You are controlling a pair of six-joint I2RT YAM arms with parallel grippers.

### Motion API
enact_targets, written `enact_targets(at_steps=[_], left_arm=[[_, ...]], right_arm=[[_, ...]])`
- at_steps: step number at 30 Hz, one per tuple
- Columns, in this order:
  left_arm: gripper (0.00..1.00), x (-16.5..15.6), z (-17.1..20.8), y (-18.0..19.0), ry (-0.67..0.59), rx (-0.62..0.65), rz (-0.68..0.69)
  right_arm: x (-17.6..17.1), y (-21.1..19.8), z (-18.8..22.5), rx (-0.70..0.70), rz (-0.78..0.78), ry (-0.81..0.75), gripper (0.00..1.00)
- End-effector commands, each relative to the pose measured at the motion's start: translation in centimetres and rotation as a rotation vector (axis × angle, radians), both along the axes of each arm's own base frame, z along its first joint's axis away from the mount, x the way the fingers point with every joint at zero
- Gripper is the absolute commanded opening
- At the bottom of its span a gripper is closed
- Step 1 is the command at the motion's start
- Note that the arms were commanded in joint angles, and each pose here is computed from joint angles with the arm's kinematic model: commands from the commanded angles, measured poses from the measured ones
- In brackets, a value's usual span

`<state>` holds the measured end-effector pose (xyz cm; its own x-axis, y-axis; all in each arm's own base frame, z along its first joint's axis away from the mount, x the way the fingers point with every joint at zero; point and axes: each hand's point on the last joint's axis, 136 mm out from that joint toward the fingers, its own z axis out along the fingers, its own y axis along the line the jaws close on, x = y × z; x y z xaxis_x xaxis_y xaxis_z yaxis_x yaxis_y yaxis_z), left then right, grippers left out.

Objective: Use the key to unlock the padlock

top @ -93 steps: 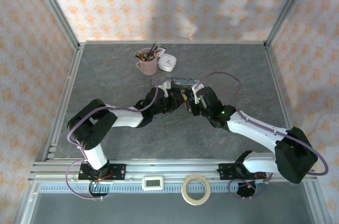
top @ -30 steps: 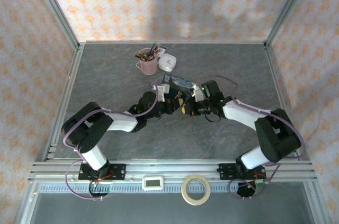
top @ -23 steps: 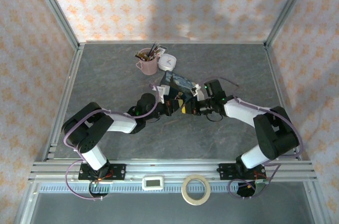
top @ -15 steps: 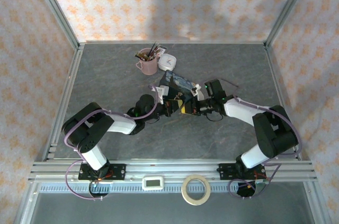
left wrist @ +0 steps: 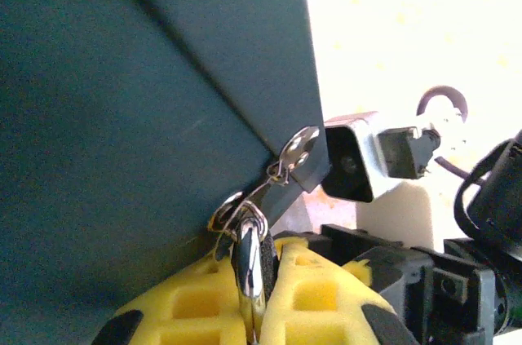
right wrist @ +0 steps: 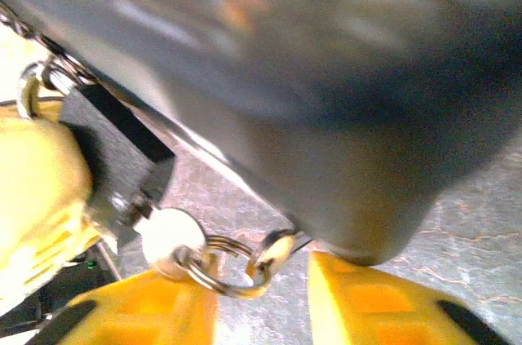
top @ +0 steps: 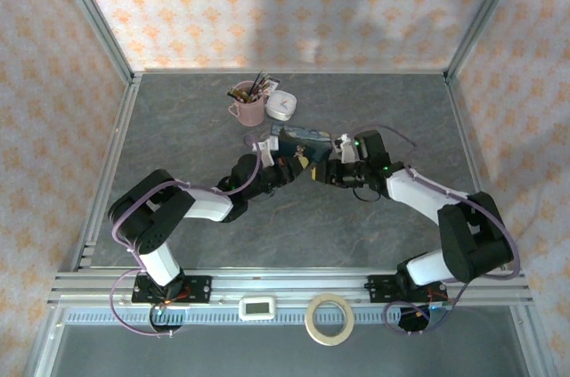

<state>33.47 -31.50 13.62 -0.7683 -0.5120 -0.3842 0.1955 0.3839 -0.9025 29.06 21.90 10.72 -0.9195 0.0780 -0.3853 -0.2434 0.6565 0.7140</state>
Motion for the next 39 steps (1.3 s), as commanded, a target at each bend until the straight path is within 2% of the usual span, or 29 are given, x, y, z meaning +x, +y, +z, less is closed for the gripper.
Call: enact_targets(at_steps=[1, 7, 11, 15, 18, 23, 30, 32, 33, 36, 39], left_arm=[[0.00, -0.3, -0.7, 0.7, 0.073, -0.032, 0.041], [0.00, 0.0, -1.0, 0.9, 0.101, -0.103, 0.072], [0.00, -0.1, -0.7, 0.6, 0.111, -0.171, 0.068], [0.00, -0.2, -1.0, 0.8, 0.118, -0.185, 0.080], [0.00, -0.2, -2.4, 1.0, 0.123, -0.121, 0.098], [0.00, -0.6, -6.9, 2.0, 0.178, 0.045, 0.138], [0.00, -1.1, -9.3, 1.5, 0.212, 0.143, 0.140], [0.07, -1.2, -9.4, 1.4, 0.213, 0.148, 0.137], [0.13, -1.3, -9.3, 1.5, 0.212, 0.140, 0.137], [0.40, -1.6, -9.0, 1.8, 0.211, 0.129, 0.144], [0.53, -1.7, -8.4, 2.4, 0.203, 0.121, 0.159]], right_arm=[[2.7, -1.2, 2.8, 0.023, -0.105, -0.147, 0.46], [2.0, -1.2, 4.3, 0.121, -0.145, -0.159, 0.48], [1.1, -0.4, 3.6, 0.238, -0.159, -0.094, 0.47], [0.3, 0.0, 2.5, 0.261, -0.175, -0.058, 0.46], [0.2, -0.2, 1.9, 0.222, -0.196, -0.062, 0.46], [0.7, -1.2, 1.3, 0.149, -0.255, -0.086, 0.47], [1.0, -1.6, 1.4, 0.083, -0.282, -0.130, 0.46], [1.0, -1.6, 1.4, 0.070, -0.281, -0.140, 0.46], [1.0, -1.6, 1.5, 0.063, -0.281, -0.143, 0.46], [1.0, -1.4, 1.4, 0.050, -0.271, -0.145, 0.46], [0.9, -1.2, 1.3, 0.036, -0.264, -0.150, 0.46]])
